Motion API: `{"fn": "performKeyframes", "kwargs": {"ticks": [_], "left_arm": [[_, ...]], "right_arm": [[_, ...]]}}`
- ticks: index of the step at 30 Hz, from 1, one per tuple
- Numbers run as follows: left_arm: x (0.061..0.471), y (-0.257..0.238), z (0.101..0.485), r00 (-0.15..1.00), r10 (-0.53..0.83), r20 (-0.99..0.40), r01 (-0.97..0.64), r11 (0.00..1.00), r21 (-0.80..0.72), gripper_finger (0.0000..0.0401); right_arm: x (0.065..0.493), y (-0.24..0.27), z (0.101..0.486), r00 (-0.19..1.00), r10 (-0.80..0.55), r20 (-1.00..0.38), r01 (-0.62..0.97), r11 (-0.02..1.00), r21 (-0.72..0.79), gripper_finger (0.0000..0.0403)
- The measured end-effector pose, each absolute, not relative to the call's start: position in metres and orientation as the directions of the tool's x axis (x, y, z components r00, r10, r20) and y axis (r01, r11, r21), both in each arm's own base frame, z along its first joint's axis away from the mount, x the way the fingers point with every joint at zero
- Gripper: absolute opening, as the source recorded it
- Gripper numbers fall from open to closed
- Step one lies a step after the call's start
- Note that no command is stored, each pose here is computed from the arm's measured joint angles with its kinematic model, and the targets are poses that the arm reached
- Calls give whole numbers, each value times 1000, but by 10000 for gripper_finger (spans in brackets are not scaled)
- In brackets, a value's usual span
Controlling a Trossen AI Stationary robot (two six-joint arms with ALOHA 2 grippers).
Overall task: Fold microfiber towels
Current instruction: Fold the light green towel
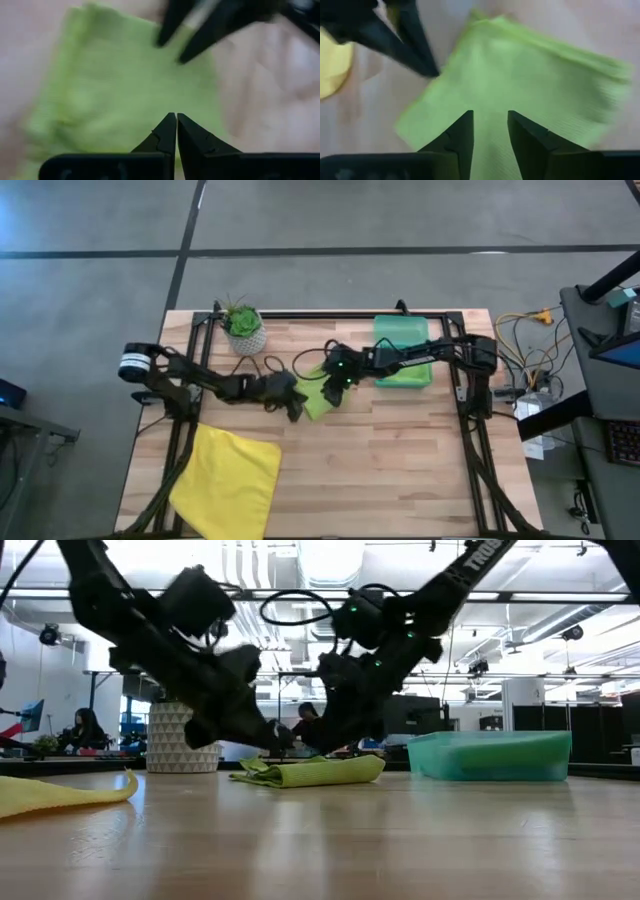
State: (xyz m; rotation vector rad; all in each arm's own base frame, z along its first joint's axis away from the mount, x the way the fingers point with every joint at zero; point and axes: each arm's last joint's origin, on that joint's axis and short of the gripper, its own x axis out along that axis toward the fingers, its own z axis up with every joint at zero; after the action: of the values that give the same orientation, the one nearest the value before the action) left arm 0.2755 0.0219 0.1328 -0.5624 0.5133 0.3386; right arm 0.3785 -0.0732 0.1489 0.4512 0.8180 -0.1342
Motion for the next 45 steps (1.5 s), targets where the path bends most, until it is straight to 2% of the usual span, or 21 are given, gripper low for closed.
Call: {"fn": "performKeyframes", "kwargs": {"ticks": [4,7,17,23,27,33,37,45], "left_arm": [[273,43,126,790,225,-571,-509,759,-405,0],[273,46,123,785,211,-582,-507,759,-409,0],[266,44,113,733,186,-655,-532,756,-381,0],[264,37,113,736,154,-659,-507,770,-387,0],[263,35,121,759,144,-634,-484,777,-403,0],[265,27,128,785,106,-610,-438,792,-426,0],[266,20,129,790,84,-608,-417,800,-431,0],[265,0,141,824,48,-564,-350,827,-440,0]], "right_arm": [[363,-72,147,639,-30,-769,381,881,282,98],[356,-68,137,601,-14,-799,400,871,286,91],[352,-51,130,580,1,-815,404,868,288,49],[358,-51,145,619,-13,-786,387,875,290,48],[366,-54,157,646,-51,-762,348,907,235,47],[374,-59,137,579,-40,-815,357,910,210,47],[381,-52,123,561,16,-828,346,904,252,47],[382,-11,121,526,81,-847,346,889,300,47]]}}
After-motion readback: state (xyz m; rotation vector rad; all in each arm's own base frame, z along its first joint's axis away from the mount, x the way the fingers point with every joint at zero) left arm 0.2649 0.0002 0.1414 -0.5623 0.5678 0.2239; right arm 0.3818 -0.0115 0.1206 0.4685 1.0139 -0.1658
